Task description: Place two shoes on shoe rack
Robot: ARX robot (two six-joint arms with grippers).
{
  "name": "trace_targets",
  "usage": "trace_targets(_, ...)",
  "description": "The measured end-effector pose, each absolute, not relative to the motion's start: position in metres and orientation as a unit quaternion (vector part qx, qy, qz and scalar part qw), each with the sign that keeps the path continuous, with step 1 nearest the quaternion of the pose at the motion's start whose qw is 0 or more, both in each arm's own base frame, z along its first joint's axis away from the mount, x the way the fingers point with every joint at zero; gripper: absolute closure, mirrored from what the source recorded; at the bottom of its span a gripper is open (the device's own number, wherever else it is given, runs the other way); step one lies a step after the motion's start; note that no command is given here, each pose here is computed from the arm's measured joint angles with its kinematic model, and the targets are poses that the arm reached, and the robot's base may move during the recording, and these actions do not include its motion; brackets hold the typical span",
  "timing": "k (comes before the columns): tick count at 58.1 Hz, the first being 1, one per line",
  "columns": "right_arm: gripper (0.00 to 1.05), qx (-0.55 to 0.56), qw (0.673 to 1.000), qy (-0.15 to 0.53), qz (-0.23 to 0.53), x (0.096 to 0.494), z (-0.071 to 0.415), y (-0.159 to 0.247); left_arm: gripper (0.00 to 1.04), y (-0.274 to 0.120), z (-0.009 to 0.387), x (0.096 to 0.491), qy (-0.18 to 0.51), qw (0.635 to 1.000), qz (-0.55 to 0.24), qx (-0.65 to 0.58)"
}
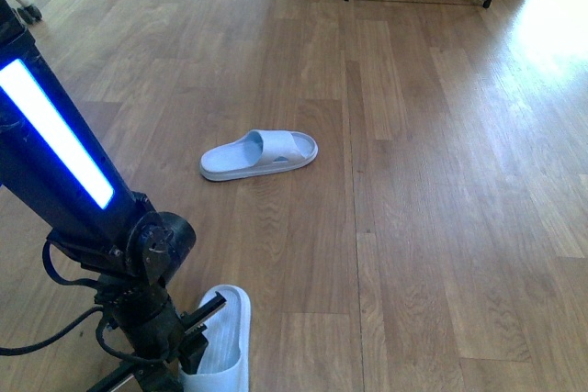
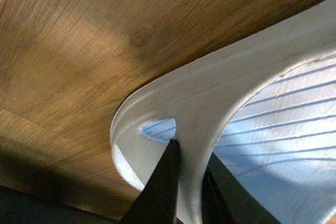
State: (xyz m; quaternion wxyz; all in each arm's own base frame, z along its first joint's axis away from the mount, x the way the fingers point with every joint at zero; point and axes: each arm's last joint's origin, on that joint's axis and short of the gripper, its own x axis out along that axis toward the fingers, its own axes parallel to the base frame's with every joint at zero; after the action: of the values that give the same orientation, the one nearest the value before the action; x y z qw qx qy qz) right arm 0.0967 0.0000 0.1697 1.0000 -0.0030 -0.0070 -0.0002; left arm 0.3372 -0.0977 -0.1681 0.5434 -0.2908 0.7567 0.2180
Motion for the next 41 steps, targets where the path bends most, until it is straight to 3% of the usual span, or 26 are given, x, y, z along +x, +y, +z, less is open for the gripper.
trace_targets(10,0.09,-0.003,1.0,-0.007,0.0,0.097,0.17,0.0,1.03,-0.098,-0.166,0.34,0.766,0.548,0.233,-0.242)
trace_targets(27,0.09,-0.003,1.0,-0.007,0.0,0.097,0.17,0.0,1.03,-0.102,-0.169,0.339,0.743,0.654,0.14,-0.031)
trace_targets(30,0.09,-0.003,1.0,-0.007,0.0,0.097,0.17,0.0,1.03,-0.103,-0.166,0.343,0.752,0.648,0.118,-0.009)
trace_targets(33,0.09,-0.003,1.0,-0.007,0.0,0.097,0.17,0.0,1.03,-0.104,-0.157,0.359,0.756,0.646,0.093,0.054)
trace_targets(41,0.09,-0.003,1.0,-0.007,0.0,0.097,0.17,0.0,1.03,-0.096,-0.125,0.419,0.693,0.702,0.056,0.154)
